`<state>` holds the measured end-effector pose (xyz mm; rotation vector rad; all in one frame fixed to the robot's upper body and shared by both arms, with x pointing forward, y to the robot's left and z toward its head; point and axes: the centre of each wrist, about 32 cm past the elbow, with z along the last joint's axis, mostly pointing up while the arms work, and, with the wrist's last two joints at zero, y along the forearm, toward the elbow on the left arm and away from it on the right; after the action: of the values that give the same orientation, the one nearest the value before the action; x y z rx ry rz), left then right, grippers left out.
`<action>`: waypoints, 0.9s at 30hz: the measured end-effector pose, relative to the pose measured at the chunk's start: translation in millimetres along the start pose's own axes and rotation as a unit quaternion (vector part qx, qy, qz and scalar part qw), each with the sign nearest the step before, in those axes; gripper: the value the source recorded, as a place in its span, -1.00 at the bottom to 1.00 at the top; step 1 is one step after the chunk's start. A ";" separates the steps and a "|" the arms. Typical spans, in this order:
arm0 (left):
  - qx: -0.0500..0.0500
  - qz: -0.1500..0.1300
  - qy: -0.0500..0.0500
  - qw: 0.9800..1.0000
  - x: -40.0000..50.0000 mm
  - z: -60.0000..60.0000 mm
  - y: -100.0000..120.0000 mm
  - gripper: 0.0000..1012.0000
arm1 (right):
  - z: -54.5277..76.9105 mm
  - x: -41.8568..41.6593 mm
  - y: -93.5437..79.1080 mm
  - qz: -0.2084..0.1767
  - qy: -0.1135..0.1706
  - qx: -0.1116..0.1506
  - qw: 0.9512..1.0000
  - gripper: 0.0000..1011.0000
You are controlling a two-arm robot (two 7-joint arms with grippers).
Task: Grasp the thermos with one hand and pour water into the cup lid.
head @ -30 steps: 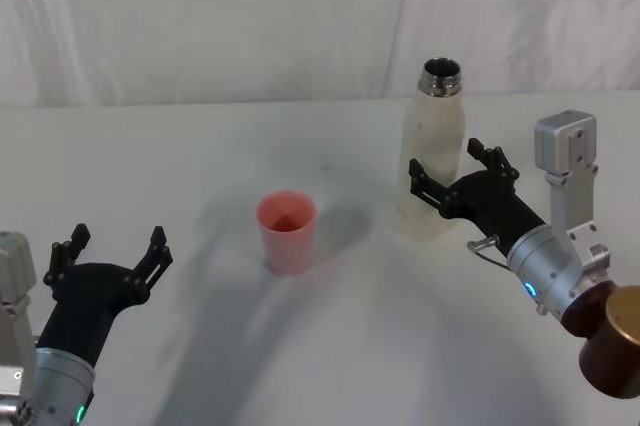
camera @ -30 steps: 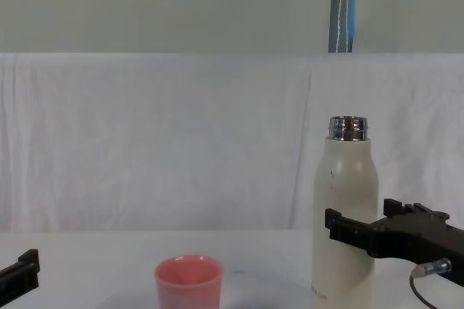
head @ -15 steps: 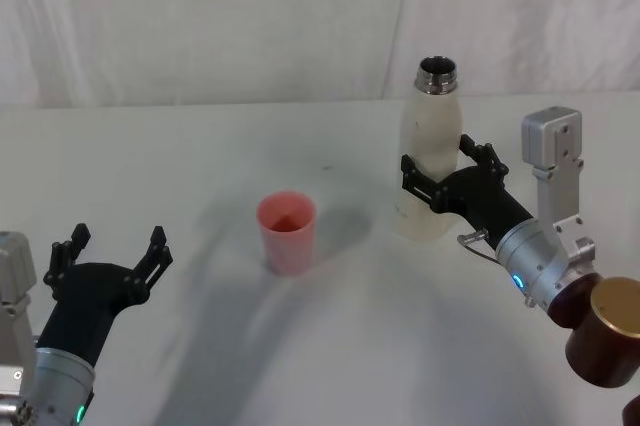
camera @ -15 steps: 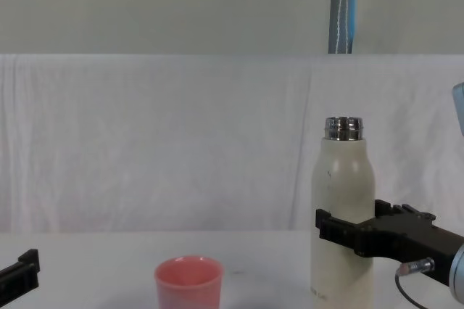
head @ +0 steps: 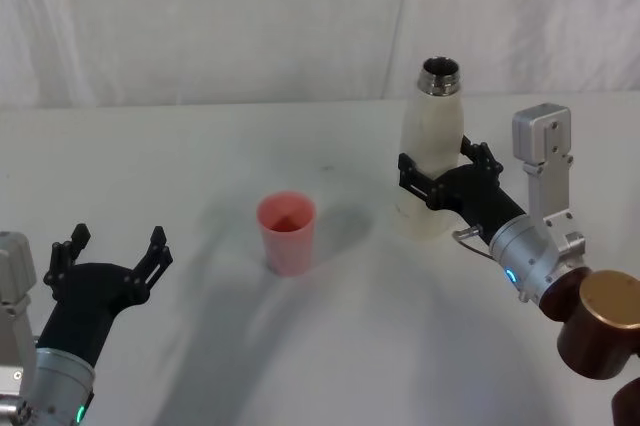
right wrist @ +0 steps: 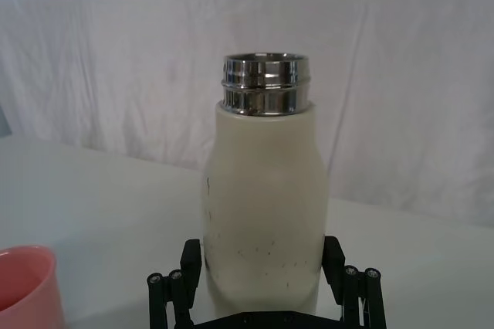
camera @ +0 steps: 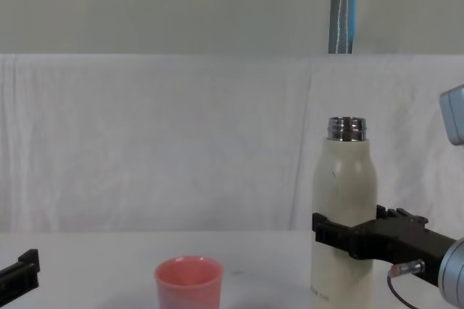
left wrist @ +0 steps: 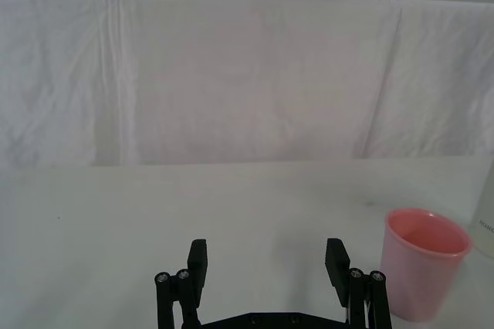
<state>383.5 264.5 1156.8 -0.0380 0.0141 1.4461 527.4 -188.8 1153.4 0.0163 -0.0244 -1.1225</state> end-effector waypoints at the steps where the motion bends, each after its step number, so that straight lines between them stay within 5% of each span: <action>1: 0.000 0.000 0.000 1.000 0.0 0.0 0.0 0.98 | -0.4 0.1 0.4 -0.001 0.000 -0.001 1.000 0.98; 27: 0.000 0.000 0.000 1.000 0.0 0.0 0.0 0.98 | -2.6 0.2 4.7 -0.009 0.003 -0.002 1.000 0.87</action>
<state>383.5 264.5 1156.8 -0.0380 0.0141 1.4461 531.8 -186.9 1150.9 0.0171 -0.0172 -1.1402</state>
